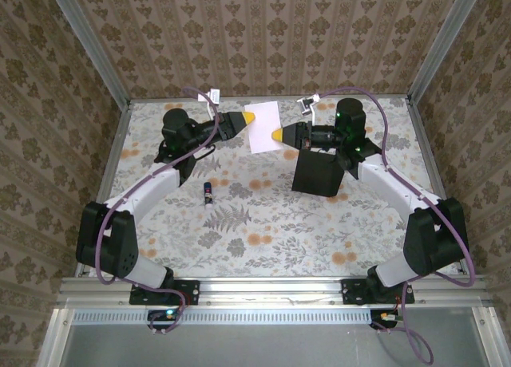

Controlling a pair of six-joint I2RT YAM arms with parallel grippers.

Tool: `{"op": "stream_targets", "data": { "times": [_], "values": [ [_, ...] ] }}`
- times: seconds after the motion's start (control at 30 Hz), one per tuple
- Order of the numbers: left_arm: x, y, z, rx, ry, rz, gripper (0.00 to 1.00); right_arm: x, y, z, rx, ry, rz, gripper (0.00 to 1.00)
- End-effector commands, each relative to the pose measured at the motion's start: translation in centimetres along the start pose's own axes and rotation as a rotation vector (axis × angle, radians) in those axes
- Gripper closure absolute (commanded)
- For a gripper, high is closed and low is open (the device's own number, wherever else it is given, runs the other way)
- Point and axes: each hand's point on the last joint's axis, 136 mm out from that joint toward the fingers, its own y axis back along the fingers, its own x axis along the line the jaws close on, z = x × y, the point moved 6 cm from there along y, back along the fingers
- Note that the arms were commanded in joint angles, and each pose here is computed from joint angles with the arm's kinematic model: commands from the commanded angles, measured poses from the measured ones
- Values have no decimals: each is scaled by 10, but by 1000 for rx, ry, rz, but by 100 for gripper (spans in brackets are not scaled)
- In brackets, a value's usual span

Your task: Place the letter into the envelope and seal it

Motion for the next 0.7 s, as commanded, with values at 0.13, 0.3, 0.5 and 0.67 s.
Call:
{"op": "stream_targets", "data": {
  "times": [0.13, 0.3, 0.5, 0.67],
  "values": [
    [-14, -2, 12, -13, -55, -47, 100, 14, -2, 0, 29, 41, 36, 89],
    [-15, -2, 10, 2, -56, -54, 100, 15, -1, 1, 29, 52, 28, 73],
    [-13, -1, 1, 32, -52, -44, 100, 16, -2, 11, 19, 78, 21, 62],
    [-12, -2, -6, 52, -46, -50, 100, 14, -6, 20, 8, 83, 25, 67]
  ]
}}
